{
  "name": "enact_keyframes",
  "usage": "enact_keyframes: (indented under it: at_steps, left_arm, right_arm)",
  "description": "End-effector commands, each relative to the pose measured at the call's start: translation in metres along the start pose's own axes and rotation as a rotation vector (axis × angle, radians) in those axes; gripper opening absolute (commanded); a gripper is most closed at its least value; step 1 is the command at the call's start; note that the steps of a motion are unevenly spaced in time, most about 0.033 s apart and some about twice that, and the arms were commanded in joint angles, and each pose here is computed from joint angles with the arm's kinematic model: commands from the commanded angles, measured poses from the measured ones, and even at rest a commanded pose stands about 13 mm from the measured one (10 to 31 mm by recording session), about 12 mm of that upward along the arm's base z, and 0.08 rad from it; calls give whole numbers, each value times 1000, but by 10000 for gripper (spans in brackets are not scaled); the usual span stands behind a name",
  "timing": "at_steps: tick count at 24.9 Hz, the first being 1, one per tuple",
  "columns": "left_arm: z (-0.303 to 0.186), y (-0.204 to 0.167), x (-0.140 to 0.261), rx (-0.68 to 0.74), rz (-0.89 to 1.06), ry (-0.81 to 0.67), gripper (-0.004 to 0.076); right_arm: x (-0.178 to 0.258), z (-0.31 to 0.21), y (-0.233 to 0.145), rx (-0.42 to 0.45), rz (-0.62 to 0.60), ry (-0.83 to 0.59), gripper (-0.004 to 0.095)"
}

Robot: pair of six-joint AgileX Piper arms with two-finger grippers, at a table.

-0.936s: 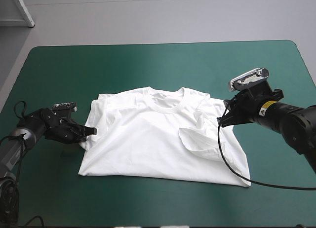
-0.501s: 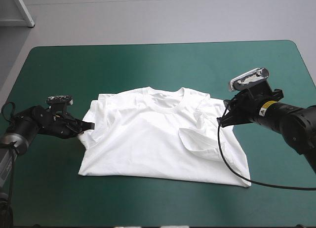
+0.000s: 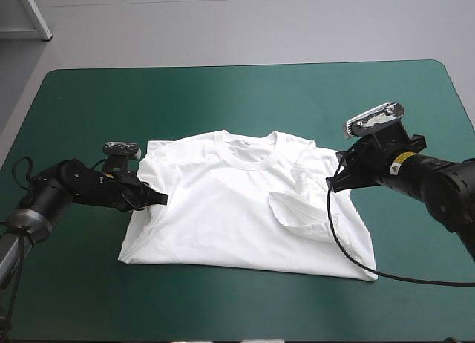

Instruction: Fold the cloth

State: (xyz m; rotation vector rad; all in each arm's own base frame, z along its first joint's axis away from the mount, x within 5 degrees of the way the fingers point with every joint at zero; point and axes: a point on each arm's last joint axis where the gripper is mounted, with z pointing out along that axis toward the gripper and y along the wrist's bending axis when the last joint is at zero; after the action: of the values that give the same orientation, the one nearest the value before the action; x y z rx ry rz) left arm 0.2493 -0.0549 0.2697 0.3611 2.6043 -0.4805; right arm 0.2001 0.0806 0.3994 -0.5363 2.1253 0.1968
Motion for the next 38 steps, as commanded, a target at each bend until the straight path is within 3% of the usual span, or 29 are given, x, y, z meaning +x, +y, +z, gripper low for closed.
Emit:
enact_keyframes:
  at_steps: [1, 2, 3, 6, 8, 11, 14, 19, 22, 30, 38]
  left_arm:
    - [5, -18, -12, 44, 64, -45, 66]
    - [8, -21, -12, 57, 74, -36, 104]
    - [13, -29, -11, 94, 108, -20, 235]
    - [16, -42, -12, 155, 124, -33, 443]
    - [13, -52, -13, 207, 118, -29, 511]
    - [-2, -63, -14, 288, 129, -54, 452]
    - [-15, -73, -8, 371, 160, -37, 448]
    - [-48, -53, 11, 35, 198, -28, 412]
    - [-62, -45, 29, -86, 184, 2, 412]
    - [-47, -23, 76, -247, 61, 58, 412]
    - [-12, -11, 102, -249, -35, 29, 412]
  right_arm:
    - [-10, -13, -1, 6, -2, -72, 373]
    - [-9, -13, -1, 6, -2, -67, 392]
    - [-9, -13, -1, 5, -4, -62, 432]
    - [-9, -13, -1, 8, -5, -62, 471]
    - [-9, -13, -1, 9, -6, -60, 470]
    - [-5, -14, -4, 42, -39, -28, 468]
    - [-1, -19, -8, 95, -48, 8, 469]
    - [18, -33, -7, 108, -2, 70, 468]
    - [43, -34, -4, 104, 36, 119, 469]
    - [100, -30, 4, 74, 124, 191, 468]
    - [124, -20, 5, 83, 127, 245, 468]
